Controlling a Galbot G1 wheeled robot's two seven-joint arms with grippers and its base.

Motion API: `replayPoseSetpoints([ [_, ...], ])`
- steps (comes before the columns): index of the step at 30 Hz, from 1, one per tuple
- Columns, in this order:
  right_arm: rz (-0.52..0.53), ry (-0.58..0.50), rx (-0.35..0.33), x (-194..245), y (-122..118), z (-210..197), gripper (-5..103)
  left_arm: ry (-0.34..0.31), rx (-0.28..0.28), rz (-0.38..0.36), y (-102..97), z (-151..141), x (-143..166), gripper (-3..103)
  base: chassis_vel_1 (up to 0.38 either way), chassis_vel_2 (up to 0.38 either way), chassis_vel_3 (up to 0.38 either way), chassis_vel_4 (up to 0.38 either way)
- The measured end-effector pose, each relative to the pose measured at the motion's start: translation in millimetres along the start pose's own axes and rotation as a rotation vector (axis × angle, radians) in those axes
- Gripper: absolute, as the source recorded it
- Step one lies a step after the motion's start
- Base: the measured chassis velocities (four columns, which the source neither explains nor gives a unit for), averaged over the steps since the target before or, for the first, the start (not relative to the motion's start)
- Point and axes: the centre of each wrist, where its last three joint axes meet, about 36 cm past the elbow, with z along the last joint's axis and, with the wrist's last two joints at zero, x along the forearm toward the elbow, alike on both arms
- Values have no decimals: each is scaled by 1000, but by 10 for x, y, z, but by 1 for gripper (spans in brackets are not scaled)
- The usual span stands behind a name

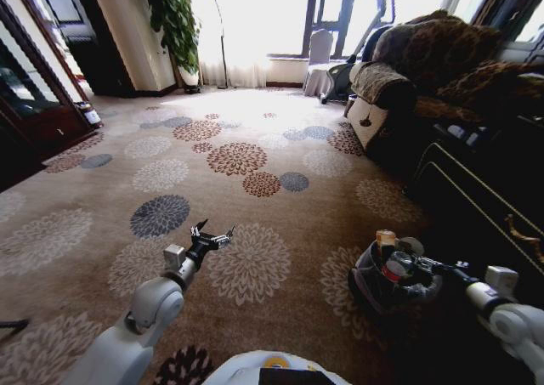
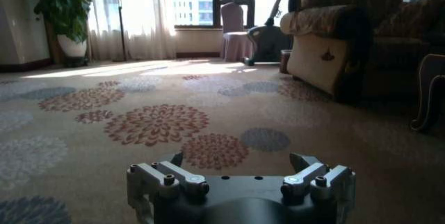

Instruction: Pick up the trash from the ground and place it into the trash bin.

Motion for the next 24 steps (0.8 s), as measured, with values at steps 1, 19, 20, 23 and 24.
replayPoseSetpoints([
  [1, 0, 0, 0, 0, 0, 0, 100, 0, 0, 0, 0, 0, 0, 100, 0, 0, 0, 0],
  [19, 0, 2, -1, -5, -3, 6, 100, 0, 0, 0, 0, 0, 0, 100, 0, 0, 0, 0],
  [20, 1, 2, -1, -5, -3, 6, 100, 0, 0, 0, 0, 0, 0, 100, 0, 0, 0, 0],
  [23, 0, 2, -1, -5, -3, 7, 100, 0, 0, 0, 0, 0, 0, 100, 0, 0, 0, 0],
  [24, 1, 3, -1, -6, -3, 7, 100, 0, 0, 0, 0, 0, 0, 100, 0, 0, 0, 0],
])
